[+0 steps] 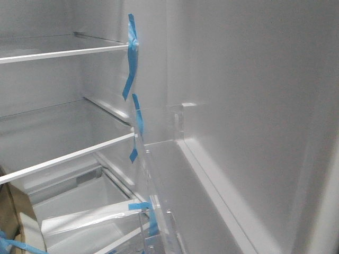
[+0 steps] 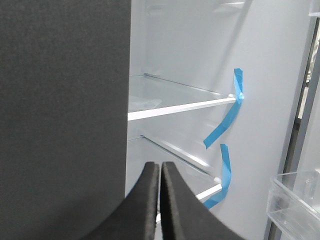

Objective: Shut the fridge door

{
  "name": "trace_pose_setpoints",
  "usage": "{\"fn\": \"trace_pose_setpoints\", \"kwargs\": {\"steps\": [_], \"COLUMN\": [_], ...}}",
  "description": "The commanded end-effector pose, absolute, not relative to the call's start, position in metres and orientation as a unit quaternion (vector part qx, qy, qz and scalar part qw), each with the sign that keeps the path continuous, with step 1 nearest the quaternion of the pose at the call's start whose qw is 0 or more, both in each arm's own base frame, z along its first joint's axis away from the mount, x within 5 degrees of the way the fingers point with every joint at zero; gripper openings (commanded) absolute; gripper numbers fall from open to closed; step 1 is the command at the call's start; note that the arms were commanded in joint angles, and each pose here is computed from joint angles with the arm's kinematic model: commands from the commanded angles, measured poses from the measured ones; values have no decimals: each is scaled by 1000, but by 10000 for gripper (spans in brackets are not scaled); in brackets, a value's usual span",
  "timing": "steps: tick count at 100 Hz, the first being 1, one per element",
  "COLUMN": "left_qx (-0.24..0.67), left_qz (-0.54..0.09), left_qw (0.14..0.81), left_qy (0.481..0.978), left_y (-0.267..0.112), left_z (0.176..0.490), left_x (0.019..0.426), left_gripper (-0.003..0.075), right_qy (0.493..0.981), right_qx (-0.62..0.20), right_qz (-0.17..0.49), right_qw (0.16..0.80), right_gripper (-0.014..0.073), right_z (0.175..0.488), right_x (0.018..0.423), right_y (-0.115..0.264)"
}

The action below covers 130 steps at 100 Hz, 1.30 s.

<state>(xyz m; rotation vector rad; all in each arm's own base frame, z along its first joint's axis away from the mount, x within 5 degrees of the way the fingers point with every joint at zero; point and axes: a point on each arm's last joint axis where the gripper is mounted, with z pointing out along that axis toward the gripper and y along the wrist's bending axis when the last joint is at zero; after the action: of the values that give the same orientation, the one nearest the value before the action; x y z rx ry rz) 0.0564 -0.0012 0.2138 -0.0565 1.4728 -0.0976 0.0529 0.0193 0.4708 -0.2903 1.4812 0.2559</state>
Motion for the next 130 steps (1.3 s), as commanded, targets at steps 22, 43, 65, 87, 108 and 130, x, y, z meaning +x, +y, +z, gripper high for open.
{"fn": "trace_pose_setpoints", "kwargs": {"steps": [22, 43, 65, 87, 108, 130], "left_qx": [-27, -27, -27, -27, -27, -27], "left_qz": [-47, -47, -47, -47, -47, -47], "left_qw": [749, 749, 749, 749, 749, 749], "left_qy": [660, 660, 660, 660, 660, 660], "left_y": [-1, -1, -1, -1, -1, -1], "left_z": [210, 210, 210, 210, 210, 210], "left_x": [59, 59, 59, 59, 59, 59], "left_gripper": [-21, -21, -21, -21, -21, -20], "right_qy": [615, 619, 632, 641, 641, 629], "right_qx": [-124, -140, -162, -187, -212, -241], "right_qz": [233, 272, 288, 302, 319, 338], "right_qw": [743, 724, 701, 681, 665, 658], "right_gripper": [-76, -76, -76, -76, -76, -76], "right_z": [492, 494, 504, 512, 515, 516], "right_x": [60, 80, 105, 131, 155, 170], "right_y": [34, 52, 75, 104, 139, 178]}}
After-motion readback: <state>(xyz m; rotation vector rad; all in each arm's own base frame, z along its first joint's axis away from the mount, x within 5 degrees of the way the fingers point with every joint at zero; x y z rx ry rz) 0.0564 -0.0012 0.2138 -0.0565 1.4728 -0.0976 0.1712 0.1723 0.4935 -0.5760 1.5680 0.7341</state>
